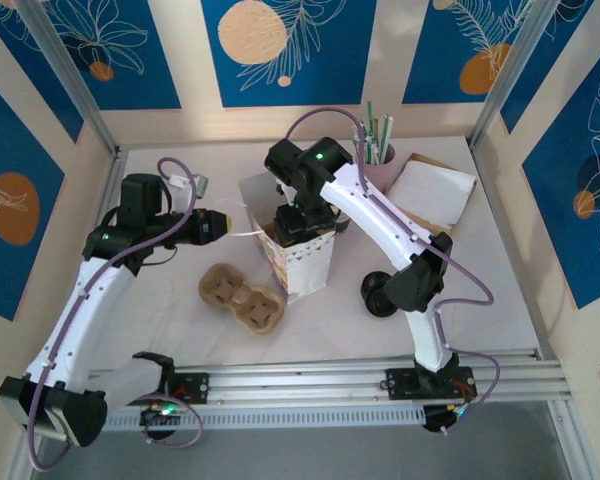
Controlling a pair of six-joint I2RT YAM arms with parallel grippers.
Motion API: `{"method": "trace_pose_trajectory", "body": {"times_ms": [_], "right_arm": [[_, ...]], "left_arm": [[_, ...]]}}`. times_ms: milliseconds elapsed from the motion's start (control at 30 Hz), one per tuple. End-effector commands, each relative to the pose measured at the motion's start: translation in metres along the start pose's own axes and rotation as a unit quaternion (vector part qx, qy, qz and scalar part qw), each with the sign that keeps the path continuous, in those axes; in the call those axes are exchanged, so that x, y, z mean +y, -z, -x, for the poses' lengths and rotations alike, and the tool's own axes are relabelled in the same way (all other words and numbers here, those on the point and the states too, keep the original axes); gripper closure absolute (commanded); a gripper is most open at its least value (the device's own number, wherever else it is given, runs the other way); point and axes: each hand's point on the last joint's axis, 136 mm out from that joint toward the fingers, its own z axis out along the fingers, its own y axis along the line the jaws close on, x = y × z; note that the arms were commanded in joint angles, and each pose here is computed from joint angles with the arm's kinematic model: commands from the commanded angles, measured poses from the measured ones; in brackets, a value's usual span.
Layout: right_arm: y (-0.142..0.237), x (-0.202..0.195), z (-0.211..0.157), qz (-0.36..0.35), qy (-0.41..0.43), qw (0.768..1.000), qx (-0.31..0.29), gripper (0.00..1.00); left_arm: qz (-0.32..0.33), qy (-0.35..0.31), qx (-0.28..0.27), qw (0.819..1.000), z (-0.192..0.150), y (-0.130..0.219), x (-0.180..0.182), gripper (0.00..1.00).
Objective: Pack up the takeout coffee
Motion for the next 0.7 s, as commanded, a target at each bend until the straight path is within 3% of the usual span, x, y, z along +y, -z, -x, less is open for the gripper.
{"method": "trace_pose_trajectory", "body": {"times_ms": [0, 667], "right_arm": [[0.0135, -0.0141, -0.0340, -0.030, -0.004, 0.998, 0.052, 0.42], [0.0211, -0.0224, -0.0251, -0.079, 0.016, 0.997, 0.014, 0.43]], "left_arm": [[0.001, -0.010, 0.003, 1.000, -0.0049, 0.0022, -0.0021, 0.81], [0.002, -0.008, 0.004, 1.000, -0.0061, 0.0026, -0.0018, 0.81]]}}
